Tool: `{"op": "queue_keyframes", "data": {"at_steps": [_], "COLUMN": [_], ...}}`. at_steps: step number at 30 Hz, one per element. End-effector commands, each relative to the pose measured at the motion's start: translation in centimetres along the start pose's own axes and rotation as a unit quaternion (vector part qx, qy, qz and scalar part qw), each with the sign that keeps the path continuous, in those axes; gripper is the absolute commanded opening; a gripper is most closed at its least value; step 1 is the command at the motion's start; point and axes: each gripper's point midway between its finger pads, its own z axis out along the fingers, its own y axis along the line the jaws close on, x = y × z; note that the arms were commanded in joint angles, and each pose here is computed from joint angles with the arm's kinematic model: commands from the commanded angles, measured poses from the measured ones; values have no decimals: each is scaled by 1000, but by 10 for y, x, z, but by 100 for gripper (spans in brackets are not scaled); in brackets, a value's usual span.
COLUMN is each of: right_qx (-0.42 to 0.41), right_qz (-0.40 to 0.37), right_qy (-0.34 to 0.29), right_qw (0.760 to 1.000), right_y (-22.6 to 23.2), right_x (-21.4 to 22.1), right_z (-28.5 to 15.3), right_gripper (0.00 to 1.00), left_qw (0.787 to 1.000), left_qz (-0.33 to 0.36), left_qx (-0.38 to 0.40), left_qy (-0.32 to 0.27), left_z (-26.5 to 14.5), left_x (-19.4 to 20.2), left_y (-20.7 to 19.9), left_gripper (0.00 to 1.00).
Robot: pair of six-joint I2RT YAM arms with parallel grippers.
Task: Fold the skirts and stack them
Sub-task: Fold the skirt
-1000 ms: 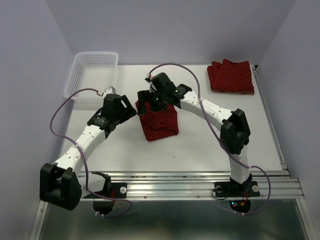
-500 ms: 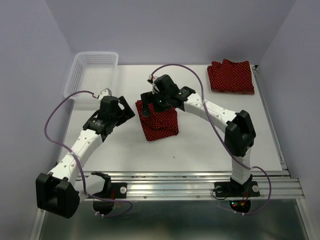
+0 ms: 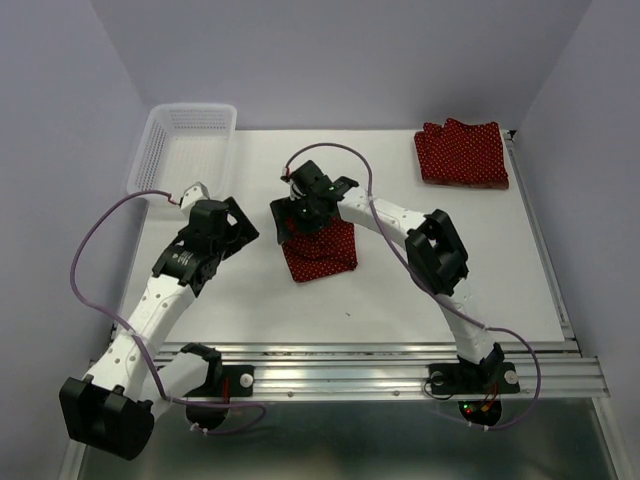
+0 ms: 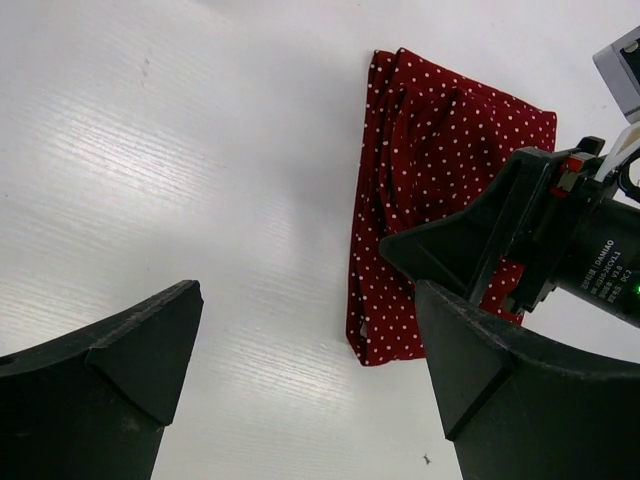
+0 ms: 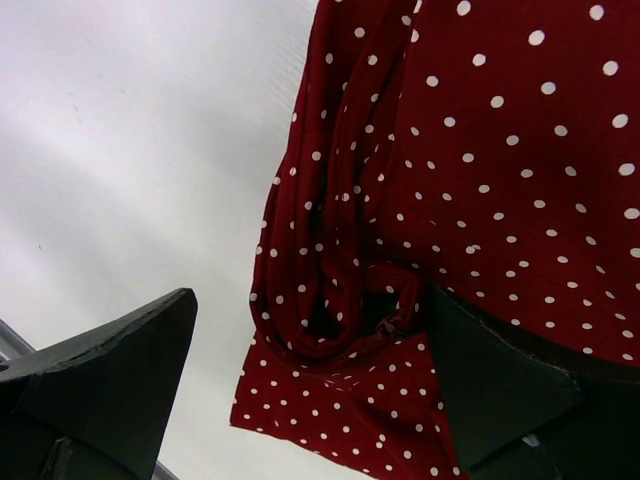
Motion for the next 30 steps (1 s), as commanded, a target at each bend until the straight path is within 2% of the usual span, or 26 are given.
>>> {"op": "queue_keyframes", "data": {"at_steps": [1,6,22,27,30], "right_qx": [-36,-55,13,12,-1], "right_qz": [-18,-57,-109,-117,-121], "right_qy": [-11,1,66,71,47], "right_qw": [999,997,992,991,991], "right_y": [21,46,29,32,44], "right_x": [-13,4,56,61,44], "right_z": [-9,-4,36,38,24], "right_gripper": [100,100,100,100,100], "left_qw": [999,1000,1000,1000,1000], "left_qz": [-11,-9,-12,-14,-15], "left_qx": [-6,-8,-10,-8,-6], "left_qy": [-30,-27,-10,-7,-6], "left_z": [-11,-9,2,5,7], "left_x": [-17,-14,-2,1,0], "left_y": [2,4,6,6,4], "left_gripper": [99,99,99,99,99]}}
